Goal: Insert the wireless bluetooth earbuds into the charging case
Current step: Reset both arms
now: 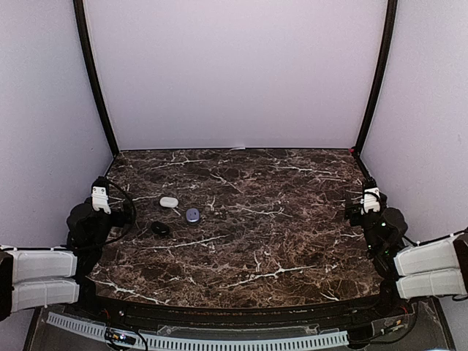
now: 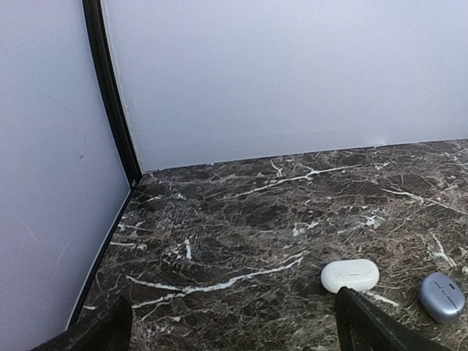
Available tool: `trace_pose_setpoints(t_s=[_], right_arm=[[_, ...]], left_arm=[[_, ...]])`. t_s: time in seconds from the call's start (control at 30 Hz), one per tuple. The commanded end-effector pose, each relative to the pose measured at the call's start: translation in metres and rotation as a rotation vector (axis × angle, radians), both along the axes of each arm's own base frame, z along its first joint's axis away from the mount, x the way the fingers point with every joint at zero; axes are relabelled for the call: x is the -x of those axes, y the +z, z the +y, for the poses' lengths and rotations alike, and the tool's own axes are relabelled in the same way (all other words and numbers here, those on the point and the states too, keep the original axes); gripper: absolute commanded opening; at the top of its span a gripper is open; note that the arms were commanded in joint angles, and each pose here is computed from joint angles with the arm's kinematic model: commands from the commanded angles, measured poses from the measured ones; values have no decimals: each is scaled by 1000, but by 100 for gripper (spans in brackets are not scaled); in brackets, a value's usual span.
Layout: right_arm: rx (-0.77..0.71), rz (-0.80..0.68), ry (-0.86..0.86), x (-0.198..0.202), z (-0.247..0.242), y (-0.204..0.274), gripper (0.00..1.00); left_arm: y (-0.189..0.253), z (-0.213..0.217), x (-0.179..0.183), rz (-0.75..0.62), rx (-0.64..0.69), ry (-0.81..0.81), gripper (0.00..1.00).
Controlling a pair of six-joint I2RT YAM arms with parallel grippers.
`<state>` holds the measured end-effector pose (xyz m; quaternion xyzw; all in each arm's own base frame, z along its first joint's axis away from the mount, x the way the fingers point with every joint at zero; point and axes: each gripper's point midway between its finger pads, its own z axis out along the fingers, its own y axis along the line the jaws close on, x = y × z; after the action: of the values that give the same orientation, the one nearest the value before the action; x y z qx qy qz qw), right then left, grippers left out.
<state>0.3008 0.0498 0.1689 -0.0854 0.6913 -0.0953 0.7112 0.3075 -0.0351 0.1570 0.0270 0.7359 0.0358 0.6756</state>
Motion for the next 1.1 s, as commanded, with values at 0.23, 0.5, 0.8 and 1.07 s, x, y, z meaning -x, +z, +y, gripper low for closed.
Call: trace_pose_setpoints(t_s=[0.23,0.5,0.8,1.07], right_arm=[[-59,-69,32,-21,-21,10,79],[-108,3,134,-42,-20,4,78],[-149,-93,169,-33,-18,0,79],[-215,46,9,-72,-43,-20,99]], left_arm=[[-2,3,-32,-23,36,-71,99],[0,-1,-52,-34,-8,-114,99],[-3,13,-60,-9,33,-86,99],[-13,19,-61,-81,5,-84,99]])
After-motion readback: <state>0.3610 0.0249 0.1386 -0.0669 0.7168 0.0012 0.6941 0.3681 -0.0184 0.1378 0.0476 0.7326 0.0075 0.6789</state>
